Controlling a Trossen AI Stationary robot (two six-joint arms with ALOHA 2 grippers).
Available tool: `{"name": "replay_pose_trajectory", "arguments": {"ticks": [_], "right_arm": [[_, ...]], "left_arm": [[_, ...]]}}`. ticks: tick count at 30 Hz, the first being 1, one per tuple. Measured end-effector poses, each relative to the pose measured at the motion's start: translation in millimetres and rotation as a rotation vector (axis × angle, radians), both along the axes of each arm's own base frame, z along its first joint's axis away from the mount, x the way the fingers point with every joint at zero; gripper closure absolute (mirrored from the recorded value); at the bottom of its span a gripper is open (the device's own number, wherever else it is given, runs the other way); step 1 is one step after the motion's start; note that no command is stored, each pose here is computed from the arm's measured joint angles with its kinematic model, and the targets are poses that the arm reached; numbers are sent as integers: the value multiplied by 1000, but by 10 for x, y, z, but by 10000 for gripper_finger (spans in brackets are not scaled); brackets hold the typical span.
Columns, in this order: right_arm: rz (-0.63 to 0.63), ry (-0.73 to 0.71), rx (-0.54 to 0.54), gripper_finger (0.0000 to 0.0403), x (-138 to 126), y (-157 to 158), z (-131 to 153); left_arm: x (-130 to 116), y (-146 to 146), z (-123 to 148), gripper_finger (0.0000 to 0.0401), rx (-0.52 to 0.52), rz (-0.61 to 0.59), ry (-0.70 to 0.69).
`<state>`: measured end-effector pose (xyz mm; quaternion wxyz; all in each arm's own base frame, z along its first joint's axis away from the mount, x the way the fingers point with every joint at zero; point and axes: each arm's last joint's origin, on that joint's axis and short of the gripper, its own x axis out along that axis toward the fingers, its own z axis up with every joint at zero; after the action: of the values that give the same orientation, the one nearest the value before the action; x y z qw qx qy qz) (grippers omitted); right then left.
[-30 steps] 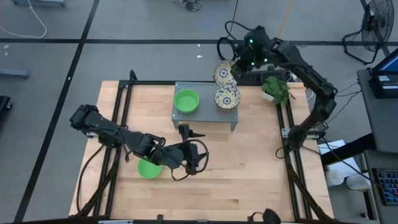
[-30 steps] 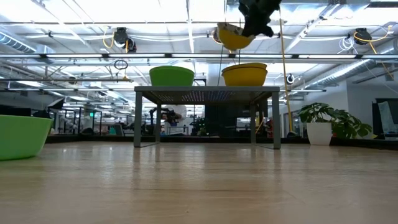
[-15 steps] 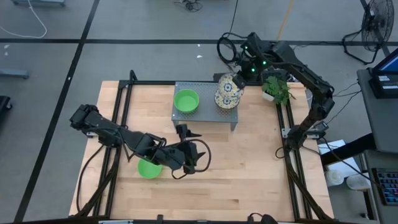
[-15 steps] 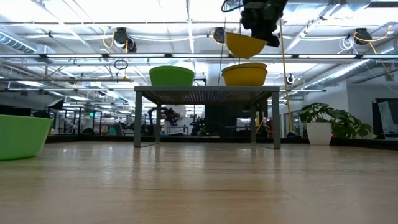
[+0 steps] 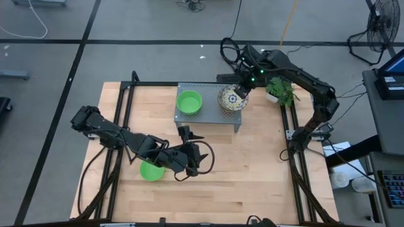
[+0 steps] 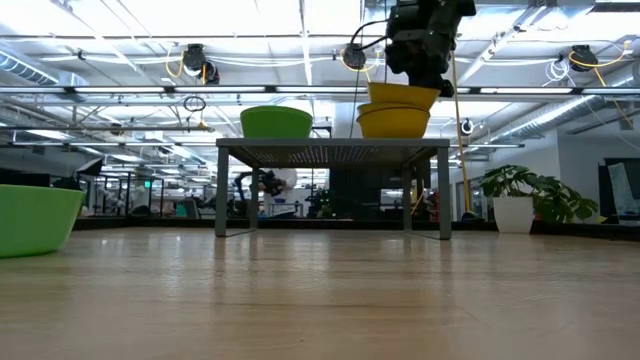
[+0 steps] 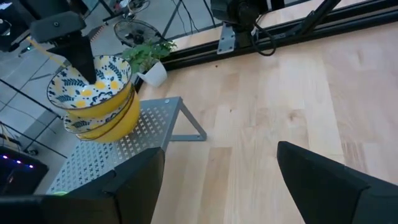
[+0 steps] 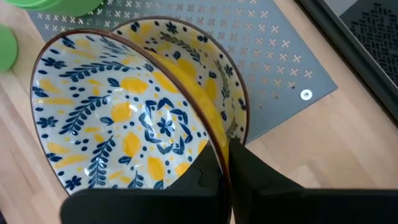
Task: Pick & Place Mini bowls
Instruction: Stack the white patterned bowl on top of the white patterned bowls on the shelf
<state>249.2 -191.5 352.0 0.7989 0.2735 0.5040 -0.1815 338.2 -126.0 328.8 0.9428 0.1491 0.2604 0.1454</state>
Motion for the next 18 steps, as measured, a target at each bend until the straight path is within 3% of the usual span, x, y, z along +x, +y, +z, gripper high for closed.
{"name": "replay_pose_trajectory", "arguments": {"ticks": [18], "right_arm": [[2, -18, -30, 396, 116, -67, -74]], "left_arm": [[0, 10, -8, 91, 0, 5, 6]]}}
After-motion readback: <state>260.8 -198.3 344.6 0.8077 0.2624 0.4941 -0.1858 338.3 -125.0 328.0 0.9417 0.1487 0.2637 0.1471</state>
